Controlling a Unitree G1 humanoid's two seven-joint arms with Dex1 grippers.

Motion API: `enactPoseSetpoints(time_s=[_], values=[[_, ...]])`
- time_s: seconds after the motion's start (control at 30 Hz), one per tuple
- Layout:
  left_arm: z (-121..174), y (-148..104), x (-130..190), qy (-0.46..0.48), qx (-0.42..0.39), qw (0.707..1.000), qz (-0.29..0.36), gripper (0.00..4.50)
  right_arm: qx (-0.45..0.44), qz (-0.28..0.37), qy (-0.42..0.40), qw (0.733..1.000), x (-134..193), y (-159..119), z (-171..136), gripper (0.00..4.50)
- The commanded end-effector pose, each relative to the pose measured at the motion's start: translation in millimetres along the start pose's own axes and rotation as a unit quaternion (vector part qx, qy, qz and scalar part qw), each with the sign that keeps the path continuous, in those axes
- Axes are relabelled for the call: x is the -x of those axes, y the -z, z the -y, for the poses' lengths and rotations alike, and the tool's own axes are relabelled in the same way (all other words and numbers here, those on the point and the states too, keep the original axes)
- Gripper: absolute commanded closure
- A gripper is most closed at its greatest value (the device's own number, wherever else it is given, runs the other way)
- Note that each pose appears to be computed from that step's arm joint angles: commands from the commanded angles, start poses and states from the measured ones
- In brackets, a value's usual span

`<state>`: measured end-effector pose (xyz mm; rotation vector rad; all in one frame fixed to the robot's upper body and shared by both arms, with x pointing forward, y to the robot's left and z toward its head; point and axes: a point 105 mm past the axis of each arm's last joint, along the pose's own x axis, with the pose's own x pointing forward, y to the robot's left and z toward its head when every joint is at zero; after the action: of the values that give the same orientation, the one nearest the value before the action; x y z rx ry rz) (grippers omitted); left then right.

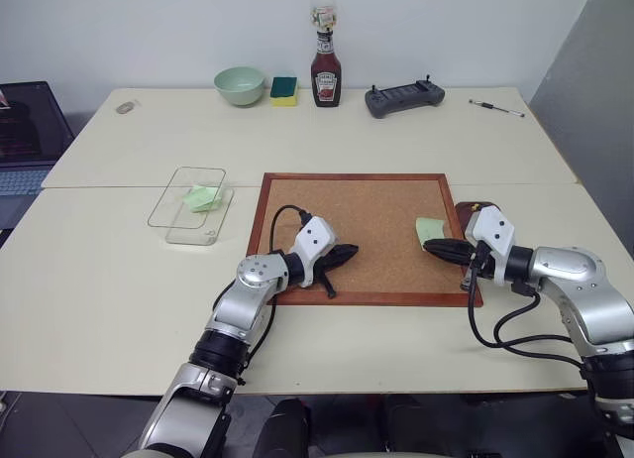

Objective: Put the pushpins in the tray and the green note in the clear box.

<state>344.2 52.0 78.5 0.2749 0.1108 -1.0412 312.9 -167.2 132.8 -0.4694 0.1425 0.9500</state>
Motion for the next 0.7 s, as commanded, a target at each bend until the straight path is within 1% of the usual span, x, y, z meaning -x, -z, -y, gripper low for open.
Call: enactPoseSetpoints(time_s=[0.03, 0.07, 0.13, 0.17, 0.2, 0.3, 0.43, 0.47, 0.5, 0.57, 0.7], values=[[6.3, 17.2, -1.9, -0.001, 0.034, 0.999, -0.021, 4.50, 0.022, 0.023, 0.010, 0.999, 2.6, -15.1, 6.4, 4.47], [4.5, 13.7, -2.1, -0.005, 0.031, 0.999, -0.015, 4.50, 0.023, 0.024, 0.009, 0.999, 2.1, -15.5, 6.5, 4.47], [1.1, -1.7, -1.2, -0.006, 0.010, 1.000, 0.009, 4.50, 0.026, 0.026, 0.007, 0.999, 0.2, -17.2, 6.2, 4.47], [-0.7, -9.7, -0.3, -0.007, 0.006, 1.000, 0.018, 4.14, 0.029, 0.027, 0.005, 0.999, -0.9, -18.2, 5.7, 4.50], [-1.4, -16.9, 0.7, -0.005, 0.006, 1.000, 0.027, 4.08, 0.031, 0.028, 0.003, 0.999, -1.8, -19.0, 5.3, 4.50], [-3.4, -34.5, 3.8, -0.009, 0.000, 0.999, 0.050, 3.55, 0.035, 0.029, 0.001, 0.999, -3.6, -20.4, 5.0, 4.50], [-6.1, -46.1, 9.3, -0.018, -0.017, 0.998, 0.061, 2.79, 0.040, 0.030, -0.001, 0.999, -5.3, -21.3, 5.1, 4.50], [-6.6, -48.5, 11.1, -0.020, -0.026, 0.997, 0.064, 2.66, 0.041, 0.031, -0.001, 0.999, -5.7, -21.6, 5.1, 4.50], [-7.0, -49.6, 12.3, -0.021, -0.032, 0.997, 0.065, 2.37, 0.042, 0.032, -0.002, 0.999, -6.0, -21.9, 5.0, 4.50], [-8.5, -51.1, 14.2, -0.025, -0.045, 0.996, 0.067, 2.04, 0.043, 0.033, -0.003, 0.999, -6.8, -22.9, 4.9, 4.50], [-8.4, -58.3, 14.5, -0.023, -0.098, 0.992, 0.079, 1.27, 0.043, 0.039, -0.006, 0.998, -8.1, -27.3, 4.8, 4.50]])
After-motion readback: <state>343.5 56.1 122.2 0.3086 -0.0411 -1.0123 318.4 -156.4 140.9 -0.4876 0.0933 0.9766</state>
